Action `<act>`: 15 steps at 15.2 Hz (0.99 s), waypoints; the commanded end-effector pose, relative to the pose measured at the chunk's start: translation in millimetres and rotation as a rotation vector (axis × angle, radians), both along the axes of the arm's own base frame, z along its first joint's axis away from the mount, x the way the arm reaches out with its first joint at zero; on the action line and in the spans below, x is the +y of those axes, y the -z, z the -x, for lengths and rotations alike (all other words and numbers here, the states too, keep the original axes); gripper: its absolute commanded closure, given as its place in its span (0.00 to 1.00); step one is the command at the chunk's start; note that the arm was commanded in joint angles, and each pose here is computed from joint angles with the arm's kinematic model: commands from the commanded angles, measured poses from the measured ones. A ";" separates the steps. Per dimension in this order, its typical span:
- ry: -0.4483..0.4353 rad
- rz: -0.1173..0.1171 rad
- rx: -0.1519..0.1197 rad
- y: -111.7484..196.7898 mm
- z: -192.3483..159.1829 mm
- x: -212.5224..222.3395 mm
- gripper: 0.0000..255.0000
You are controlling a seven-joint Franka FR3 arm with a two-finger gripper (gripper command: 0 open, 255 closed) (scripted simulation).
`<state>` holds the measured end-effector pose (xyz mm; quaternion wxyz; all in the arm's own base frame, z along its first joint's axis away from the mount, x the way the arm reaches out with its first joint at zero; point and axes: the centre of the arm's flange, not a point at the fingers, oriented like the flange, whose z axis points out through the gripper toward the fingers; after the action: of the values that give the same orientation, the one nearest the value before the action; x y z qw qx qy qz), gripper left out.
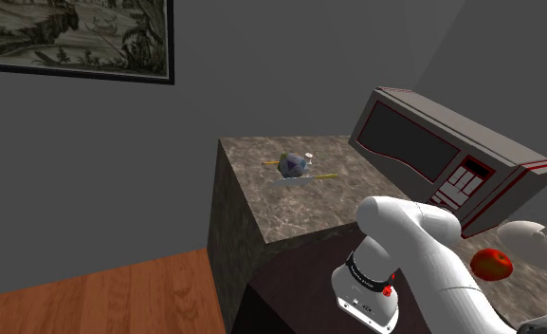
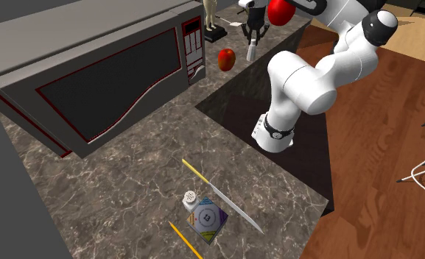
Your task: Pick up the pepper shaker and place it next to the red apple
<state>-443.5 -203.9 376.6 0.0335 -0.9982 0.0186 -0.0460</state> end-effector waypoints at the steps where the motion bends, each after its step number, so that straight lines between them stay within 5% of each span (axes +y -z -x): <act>1: 0.000 0.000 0.000 0.0 0.0 0.0 1.00; 2: 0.000 0.000 0.000 0.0 0.0 0.0 0.00; 7: 0.000 0.000 0.000 0.0 0.0 0.0 0.00; 11: 0.000 0.000 0.000 -49.7 4.7 -3.2 0.00; 15: 0.000 0.000 0.000 -49.7 4.7 -3.2 0.00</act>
<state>-448.2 -206.9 425.6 0.0335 -0.9982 0.0186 -0.0459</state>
